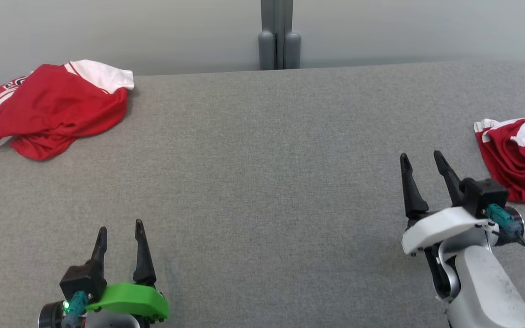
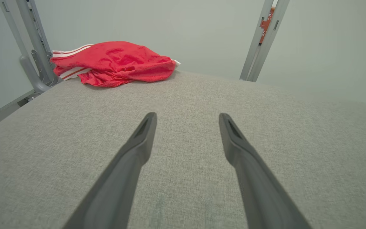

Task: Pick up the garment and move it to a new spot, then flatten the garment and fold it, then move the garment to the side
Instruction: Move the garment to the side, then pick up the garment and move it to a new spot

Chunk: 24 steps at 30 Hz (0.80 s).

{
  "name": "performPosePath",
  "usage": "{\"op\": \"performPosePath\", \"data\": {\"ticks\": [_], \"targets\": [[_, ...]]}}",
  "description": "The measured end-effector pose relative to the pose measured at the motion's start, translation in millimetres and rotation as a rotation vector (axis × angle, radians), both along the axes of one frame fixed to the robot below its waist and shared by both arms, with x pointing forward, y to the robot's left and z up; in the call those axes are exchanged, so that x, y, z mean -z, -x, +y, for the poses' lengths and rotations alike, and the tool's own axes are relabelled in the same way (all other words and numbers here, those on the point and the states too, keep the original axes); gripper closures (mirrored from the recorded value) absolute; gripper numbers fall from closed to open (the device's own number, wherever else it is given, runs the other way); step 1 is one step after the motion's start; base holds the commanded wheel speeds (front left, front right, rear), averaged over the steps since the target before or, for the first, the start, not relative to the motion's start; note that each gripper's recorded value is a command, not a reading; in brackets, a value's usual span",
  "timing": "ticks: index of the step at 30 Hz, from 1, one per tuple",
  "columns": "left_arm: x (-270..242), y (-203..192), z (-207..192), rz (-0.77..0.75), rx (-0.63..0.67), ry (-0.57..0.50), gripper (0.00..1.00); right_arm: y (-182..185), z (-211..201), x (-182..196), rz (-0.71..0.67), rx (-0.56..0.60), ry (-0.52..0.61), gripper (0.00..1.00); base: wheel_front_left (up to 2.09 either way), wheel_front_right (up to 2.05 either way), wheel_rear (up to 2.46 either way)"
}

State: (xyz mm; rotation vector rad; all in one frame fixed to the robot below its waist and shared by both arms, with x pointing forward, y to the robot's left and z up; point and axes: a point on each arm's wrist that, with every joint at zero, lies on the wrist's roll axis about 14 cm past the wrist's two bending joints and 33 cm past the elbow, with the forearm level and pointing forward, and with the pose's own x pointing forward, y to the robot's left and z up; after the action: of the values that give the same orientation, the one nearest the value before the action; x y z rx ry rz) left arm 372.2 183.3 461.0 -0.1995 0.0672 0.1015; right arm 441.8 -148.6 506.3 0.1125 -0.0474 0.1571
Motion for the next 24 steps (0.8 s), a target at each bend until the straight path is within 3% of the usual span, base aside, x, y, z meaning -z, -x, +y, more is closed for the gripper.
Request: {"op": "performPosePath", "data": {"ticks": [10,24], "targets": [[-9,24,0,-0.032,-0.004,0.02,0.0,48,24,-14,-0.06,-0.057,-0.061,0.0,0.0,0.0,0.0],[-19,20,-14,-0.064,0.039,0.025,0.0,56,23,-13,-0.059,-0.056,-0.076,0.0,0.0,0.0,0.0]]}}
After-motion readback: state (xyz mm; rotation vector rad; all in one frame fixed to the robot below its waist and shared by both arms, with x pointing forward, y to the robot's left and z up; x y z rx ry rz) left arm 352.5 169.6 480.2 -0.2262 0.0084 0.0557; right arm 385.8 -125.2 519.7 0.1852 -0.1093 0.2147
